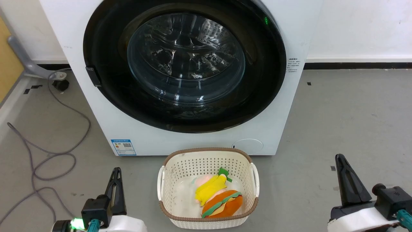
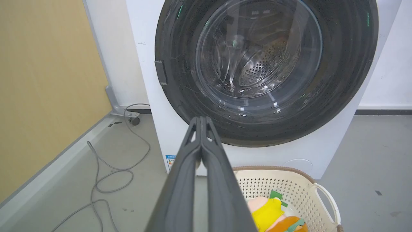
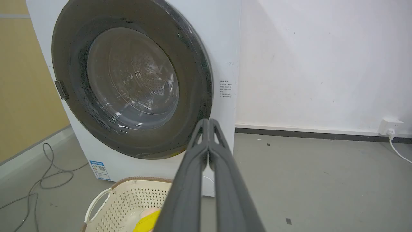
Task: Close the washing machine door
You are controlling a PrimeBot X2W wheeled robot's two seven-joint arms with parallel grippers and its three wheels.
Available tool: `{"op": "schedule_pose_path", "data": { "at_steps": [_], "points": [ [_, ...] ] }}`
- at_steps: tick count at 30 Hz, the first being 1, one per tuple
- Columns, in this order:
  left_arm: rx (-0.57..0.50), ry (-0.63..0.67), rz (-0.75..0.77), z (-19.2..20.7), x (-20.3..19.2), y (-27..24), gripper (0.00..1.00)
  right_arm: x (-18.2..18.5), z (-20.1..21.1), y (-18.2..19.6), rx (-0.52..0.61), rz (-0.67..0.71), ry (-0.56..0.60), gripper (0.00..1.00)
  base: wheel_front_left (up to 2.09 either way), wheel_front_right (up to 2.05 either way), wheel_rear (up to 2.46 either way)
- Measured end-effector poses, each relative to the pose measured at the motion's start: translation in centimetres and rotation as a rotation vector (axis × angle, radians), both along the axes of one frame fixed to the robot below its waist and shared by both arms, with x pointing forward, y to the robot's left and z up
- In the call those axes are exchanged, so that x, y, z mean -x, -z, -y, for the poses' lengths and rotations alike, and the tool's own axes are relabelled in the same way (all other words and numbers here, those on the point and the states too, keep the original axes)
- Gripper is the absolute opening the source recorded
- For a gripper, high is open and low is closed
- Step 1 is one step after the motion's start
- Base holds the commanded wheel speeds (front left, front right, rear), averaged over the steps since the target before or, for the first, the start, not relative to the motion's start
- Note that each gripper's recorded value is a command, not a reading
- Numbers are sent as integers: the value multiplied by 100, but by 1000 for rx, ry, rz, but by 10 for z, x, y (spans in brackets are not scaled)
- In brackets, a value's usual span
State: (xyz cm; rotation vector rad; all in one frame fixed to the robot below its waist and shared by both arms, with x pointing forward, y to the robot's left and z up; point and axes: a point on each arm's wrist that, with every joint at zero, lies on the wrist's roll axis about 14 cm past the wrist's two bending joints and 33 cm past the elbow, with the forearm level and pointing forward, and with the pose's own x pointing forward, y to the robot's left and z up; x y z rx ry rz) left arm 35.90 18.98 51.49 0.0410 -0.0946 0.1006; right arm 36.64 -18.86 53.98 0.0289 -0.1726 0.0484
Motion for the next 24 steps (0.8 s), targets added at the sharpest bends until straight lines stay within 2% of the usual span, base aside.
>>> {"op": "schedule_pose_path", "data": {
  "at_steps": [24],
  "points": [
    [7, 19, -24, 3, -2, -1, 0, -2, -6, 3, 13, -39, -19, 0, 0, 0, 0]
  ]
}}
